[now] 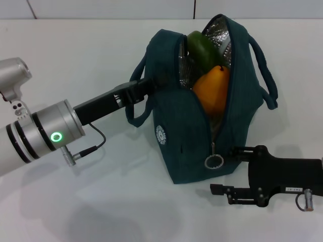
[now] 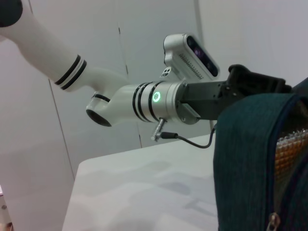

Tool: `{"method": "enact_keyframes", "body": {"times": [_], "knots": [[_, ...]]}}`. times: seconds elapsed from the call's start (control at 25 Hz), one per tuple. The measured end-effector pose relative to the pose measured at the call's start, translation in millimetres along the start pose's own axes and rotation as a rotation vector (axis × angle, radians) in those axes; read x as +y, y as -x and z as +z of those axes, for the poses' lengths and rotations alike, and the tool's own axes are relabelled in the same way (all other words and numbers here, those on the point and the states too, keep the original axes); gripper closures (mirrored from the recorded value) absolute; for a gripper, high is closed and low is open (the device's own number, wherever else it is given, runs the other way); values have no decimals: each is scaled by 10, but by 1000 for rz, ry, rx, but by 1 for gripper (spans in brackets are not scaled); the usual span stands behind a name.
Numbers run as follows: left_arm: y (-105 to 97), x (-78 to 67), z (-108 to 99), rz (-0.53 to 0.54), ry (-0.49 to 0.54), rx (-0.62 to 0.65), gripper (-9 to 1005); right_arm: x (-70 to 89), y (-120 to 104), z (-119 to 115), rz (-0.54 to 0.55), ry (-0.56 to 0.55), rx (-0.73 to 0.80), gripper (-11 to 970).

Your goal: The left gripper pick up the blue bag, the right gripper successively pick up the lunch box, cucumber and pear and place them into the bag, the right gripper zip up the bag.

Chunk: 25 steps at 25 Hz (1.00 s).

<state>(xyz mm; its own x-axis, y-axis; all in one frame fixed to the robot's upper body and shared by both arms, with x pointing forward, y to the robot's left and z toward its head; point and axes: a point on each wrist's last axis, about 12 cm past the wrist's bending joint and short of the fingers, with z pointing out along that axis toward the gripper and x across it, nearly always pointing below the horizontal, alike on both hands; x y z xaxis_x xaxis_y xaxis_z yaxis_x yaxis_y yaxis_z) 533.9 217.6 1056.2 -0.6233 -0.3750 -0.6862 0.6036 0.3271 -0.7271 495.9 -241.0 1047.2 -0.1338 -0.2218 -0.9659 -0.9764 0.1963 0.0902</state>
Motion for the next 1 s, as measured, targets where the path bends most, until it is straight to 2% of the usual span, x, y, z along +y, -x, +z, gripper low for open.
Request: {"method": "enact_keyframes", "body": {"times": [0.16,0.28,1.0], "knots": [[1,1,0,0,1,-1,906,-4,8,35,-12,7,3,262],[2,2,0,0,1,-1,905,-13,11,42,-20,4,5,460],[6,-1,5,1,-1,-2,896,-59,10,67,-12,-46,-11,569]]}}
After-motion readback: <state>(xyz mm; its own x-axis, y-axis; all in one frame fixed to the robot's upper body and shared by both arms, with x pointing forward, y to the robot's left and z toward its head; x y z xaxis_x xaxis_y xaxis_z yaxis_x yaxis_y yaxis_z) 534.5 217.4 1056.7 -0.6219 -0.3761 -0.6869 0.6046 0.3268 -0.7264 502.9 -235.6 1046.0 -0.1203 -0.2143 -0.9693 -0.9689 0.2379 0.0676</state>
